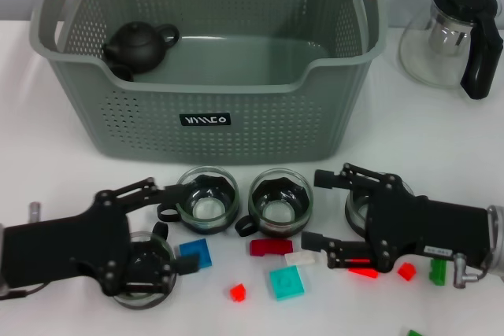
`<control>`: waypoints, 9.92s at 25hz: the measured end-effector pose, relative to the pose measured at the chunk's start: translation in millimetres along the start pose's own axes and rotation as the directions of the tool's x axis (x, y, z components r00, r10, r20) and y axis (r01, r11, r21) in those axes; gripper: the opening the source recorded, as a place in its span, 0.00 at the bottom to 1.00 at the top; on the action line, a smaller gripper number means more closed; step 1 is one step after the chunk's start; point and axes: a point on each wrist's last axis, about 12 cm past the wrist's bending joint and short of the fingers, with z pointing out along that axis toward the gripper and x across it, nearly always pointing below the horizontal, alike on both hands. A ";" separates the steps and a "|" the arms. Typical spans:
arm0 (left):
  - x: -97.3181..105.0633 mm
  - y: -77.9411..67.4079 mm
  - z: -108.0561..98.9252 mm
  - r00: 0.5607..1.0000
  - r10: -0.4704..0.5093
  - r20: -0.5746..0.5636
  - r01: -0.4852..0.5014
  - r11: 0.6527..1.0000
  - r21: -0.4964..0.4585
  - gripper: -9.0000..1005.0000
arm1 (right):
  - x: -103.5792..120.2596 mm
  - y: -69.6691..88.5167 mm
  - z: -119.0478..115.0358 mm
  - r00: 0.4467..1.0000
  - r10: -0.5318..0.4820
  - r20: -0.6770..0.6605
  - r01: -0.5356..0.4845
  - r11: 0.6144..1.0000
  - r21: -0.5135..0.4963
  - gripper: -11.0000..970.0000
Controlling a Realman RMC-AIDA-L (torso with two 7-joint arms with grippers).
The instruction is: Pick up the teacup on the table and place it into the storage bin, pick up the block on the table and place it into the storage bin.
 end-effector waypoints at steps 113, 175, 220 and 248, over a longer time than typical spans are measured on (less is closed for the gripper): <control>-4.3 7.9 -36.2 0.997 -0.041 0.071 0.055 0.975 -0.215 0.94 | -259.0 -50.8 26.6 0.995 -0.087 -0.050 0.083 0.993 -0.081 0.06; 3.4 4.7 -21.0 0.991 -0.080 0.106 0.100 0.975 -0.197 0.94 | -156.4 -134.1 199.2 0.643 0.101 -0.759 0.303 0.877 0.373 0.28; -0.7 14.0 -20.9 0.993 -0.071 0.092 0.090 0.972 -0.218 0.94 | -146.9 -51.8 21.4 0.700 0.002 -0.715 -0.103 0.990 -0.099 0.63; 0.0 13.5 -21.8 0.992 -0.071 0.107 0.095 0.967 -0.237 0.94 | -99.3 -30.4 167.3 0.269 -0.405 -0.874 0.220 0.909 -0.354 0.63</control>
